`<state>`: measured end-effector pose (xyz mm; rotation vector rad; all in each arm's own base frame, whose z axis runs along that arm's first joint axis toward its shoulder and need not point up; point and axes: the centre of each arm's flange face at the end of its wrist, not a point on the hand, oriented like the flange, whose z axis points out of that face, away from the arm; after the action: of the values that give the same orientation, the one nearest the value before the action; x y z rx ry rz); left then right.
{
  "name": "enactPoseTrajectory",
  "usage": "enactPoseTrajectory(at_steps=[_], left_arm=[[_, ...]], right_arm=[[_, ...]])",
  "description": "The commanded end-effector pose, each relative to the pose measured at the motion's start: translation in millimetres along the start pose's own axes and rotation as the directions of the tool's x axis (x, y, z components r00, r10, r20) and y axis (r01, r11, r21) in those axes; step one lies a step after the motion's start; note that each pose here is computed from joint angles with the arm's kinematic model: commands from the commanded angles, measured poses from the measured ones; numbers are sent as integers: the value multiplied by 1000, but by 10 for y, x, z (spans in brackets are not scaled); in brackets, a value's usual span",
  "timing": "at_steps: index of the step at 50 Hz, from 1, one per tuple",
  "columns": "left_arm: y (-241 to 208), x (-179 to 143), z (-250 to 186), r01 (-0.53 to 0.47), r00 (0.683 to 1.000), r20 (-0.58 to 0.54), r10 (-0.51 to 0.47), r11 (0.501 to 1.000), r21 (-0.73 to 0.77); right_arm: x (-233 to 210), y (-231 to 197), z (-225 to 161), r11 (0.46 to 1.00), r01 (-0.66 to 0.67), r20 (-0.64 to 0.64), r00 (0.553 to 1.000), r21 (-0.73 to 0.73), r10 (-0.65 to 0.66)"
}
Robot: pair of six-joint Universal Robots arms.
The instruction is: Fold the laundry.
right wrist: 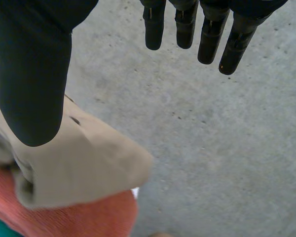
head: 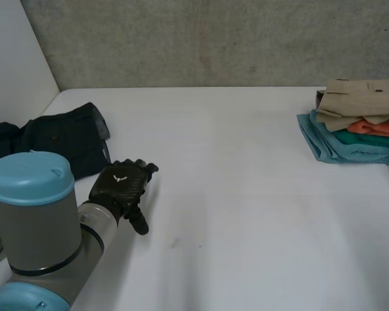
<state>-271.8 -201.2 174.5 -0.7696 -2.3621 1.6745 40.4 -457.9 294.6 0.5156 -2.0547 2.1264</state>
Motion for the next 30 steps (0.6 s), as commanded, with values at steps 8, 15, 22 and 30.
enactPoseTrajectory(at_steps=[8,15,22,30], left_arm=[[-495,-319,-166,70,993,82,-85,983,172],[-634,-670,-118,74,976,185,-113,976,206],[-749,-1158,12,38,939,325,-112,974,224],[-553,-1979,524,-64,874,487,15,994,84]], right_arm=[[-1358,-773,-560,988,-153,95,983,-29,155],[-2381,-724,-1175,989,-137,324,934,-60,149],[-3150,-417,-1938,994,-80,560,821,-77,110],[-3373,-89,-2356,998,-10,637,769,-62,48]])
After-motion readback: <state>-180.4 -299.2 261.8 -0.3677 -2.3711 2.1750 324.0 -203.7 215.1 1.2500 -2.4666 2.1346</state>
